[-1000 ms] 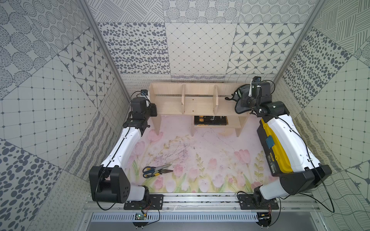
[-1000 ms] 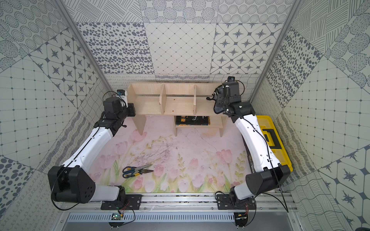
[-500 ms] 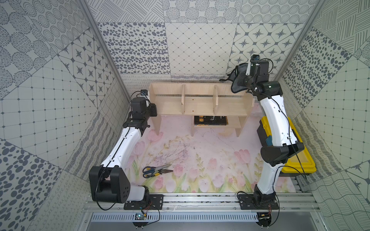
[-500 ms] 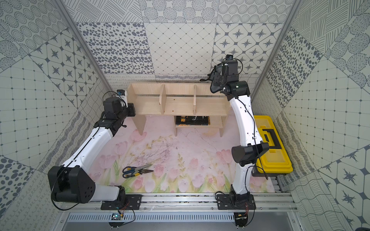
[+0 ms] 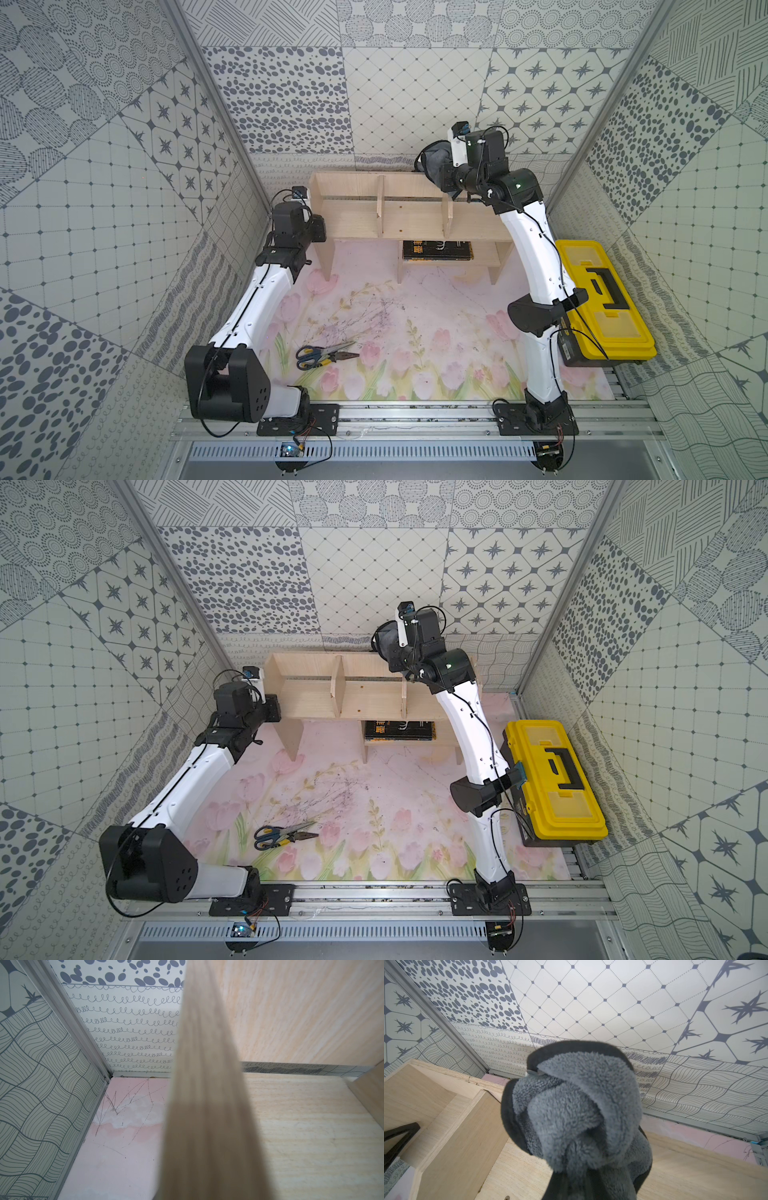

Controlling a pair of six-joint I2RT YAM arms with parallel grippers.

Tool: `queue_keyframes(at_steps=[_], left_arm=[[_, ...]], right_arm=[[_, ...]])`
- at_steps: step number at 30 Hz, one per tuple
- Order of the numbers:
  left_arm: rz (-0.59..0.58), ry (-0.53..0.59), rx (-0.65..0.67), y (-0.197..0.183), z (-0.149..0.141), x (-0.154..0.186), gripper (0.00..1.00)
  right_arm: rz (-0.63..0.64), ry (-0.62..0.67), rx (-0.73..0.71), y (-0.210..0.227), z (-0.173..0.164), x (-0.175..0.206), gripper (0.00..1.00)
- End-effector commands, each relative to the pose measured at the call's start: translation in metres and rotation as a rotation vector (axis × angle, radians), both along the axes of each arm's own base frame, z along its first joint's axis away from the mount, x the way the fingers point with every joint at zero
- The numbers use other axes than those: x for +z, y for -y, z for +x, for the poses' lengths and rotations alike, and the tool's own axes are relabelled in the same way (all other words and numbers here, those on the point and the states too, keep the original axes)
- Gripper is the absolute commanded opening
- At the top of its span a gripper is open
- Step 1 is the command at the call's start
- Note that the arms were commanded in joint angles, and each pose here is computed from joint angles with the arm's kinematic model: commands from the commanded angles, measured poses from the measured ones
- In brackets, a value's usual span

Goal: Wipe the bookshelf clean with a cloth
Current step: Wipe the dust from the shelf.

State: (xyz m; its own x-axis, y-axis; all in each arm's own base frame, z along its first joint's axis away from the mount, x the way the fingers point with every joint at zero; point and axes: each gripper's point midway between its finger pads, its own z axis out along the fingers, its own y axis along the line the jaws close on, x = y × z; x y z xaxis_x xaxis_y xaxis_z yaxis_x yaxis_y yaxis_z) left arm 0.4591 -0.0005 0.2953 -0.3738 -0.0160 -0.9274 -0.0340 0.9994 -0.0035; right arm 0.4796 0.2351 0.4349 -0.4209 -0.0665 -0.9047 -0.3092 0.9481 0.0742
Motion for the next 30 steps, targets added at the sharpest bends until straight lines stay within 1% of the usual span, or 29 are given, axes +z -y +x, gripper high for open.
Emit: queue_keyframes(at_steps=[1,4,11,13,15,18,20,22,24,27,30], left_arm=[[-0.181,0.050,0.052,0.004,0.004,0.010,0.00],[-0.181,0.048,0.053,0.004,0.005,0.008,0.00],[-0.179,0.046,0.057,0.003,0.005,0.007,0.00],[-0.179,0.045,0.056,0.003,0.005,0.007,0.00],[-0.180,0.042,0.057,0.002,0.005,0.006,0.00],[-0.183,0.039,0.054,0.003,0.006,0.005,0.00],[-0.185,0.039,0.053,0.003,0.006,0.005,0.00],[-0.183,0.041,0.055,0.003,0.006,0.005,0.00],[-0.180,0.042,0.053,0.003,0.005,0.006,0.00],[-0.176,0.041,0.056,0.002,0.005,0.005,0.00],[-0.177,0.042,0.054,0.003,0.005,0.005,0.00]], right_arm=[[-0.013,0.010,-0.020,0.011,-0.009,0.009,0.00],[-0.048,-0.028,-0.031,0.020,-0.019,-0.001,0.00],[-0.063,-0.133,0.076,0.019,-0.060,-0.026,0.00],[-0.060,-0.133,0.083,0.022,-0.068,-0.028,0.00],[-0.064,-0.119,0.047,0.029,-0.069,-0.027,0.00],[-0.076,-0.078,-0.022,0.042,-0.061,-0.018,0.00],[-0.049,-0.055,-0.037,0.043,-0.054,-0.007,0.00],[-0.018,-0.034,-0.054,0.043,-0.042,0.002,0.00],[-0.010,-0.016,-0.110,0.051,-0.027,0.007,0.00],[-0.017,-0.011,-0.247,0.079,-0.006,0.011,0.00],[-0.014,-0.018,-0.389,0.122,0.002,0.012,0.00]])
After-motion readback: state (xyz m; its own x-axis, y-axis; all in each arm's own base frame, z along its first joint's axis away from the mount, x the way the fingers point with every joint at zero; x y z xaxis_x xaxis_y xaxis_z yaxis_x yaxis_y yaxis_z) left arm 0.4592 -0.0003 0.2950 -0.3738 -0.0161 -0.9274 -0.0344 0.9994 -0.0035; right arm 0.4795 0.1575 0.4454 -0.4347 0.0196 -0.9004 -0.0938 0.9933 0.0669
